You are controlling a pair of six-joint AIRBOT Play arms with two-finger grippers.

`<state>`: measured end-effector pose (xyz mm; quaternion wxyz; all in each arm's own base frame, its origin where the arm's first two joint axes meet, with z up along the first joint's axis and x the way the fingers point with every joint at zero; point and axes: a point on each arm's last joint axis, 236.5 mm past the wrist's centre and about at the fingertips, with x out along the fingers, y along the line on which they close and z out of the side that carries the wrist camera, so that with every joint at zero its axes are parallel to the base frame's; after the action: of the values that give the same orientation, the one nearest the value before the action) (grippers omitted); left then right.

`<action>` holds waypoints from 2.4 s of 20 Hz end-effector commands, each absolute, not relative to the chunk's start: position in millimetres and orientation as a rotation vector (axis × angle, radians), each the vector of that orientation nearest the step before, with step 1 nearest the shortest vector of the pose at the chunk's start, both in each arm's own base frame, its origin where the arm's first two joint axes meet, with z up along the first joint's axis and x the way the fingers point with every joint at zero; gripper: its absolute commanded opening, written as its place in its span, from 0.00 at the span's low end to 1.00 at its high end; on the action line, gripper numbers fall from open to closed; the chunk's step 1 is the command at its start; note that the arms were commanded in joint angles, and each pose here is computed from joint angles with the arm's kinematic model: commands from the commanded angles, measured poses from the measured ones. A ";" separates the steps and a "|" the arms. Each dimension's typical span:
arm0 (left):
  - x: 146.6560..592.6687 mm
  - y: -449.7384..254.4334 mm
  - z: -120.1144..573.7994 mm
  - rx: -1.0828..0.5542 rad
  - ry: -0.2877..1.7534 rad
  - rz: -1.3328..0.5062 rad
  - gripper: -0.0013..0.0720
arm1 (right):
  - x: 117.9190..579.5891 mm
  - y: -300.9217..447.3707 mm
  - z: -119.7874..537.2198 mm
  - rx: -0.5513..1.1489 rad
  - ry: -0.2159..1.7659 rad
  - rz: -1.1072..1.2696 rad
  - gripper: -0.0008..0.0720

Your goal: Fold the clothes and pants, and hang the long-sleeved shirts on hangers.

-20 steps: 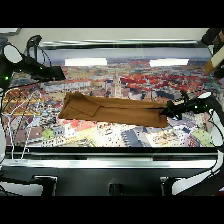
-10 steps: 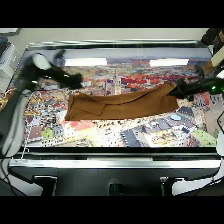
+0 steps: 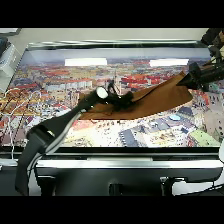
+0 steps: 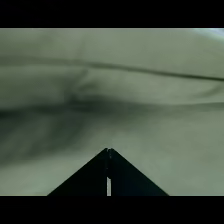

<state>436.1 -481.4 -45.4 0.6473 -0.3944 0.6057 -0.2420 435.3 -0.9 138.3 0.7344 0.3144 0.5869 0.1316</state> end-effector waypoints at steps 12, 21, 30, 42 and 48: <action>392.9 -553.0 -49.2 -0.924 1.467 -0.632 0.04 | 431.7 -0.6 156.3 0.683 1.252 0.271 0.05; 466.0 -275.2 125.0 -0.369 1.187 -0.457 0.05 | 450.7 123.4 175.1 0.628 1.194 0.484 0.05; 448.5 -81.5 275.6 -0.461 0.851 -0.207 0.05 | 460.2 290.9 120.2 0.557 1.216 0.571 0.05; 442.7 -61.0 256.8 -0.436 0.907 -0.178 0.05 | 470.9 357.6 51.3 0.712 1.310 0.597 0.05; 443.5 -60.9 255.1 -0.436 0.910 -0.177 0.05 | 461.5 377.1 27.5 0.678 1.343 0.597 0.05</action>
<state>443.3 -61.5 256.3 0.8721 -0.2087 0.4342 -0.0856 466.4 367.2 40.4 0.6950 0.3079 0.5920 0.2678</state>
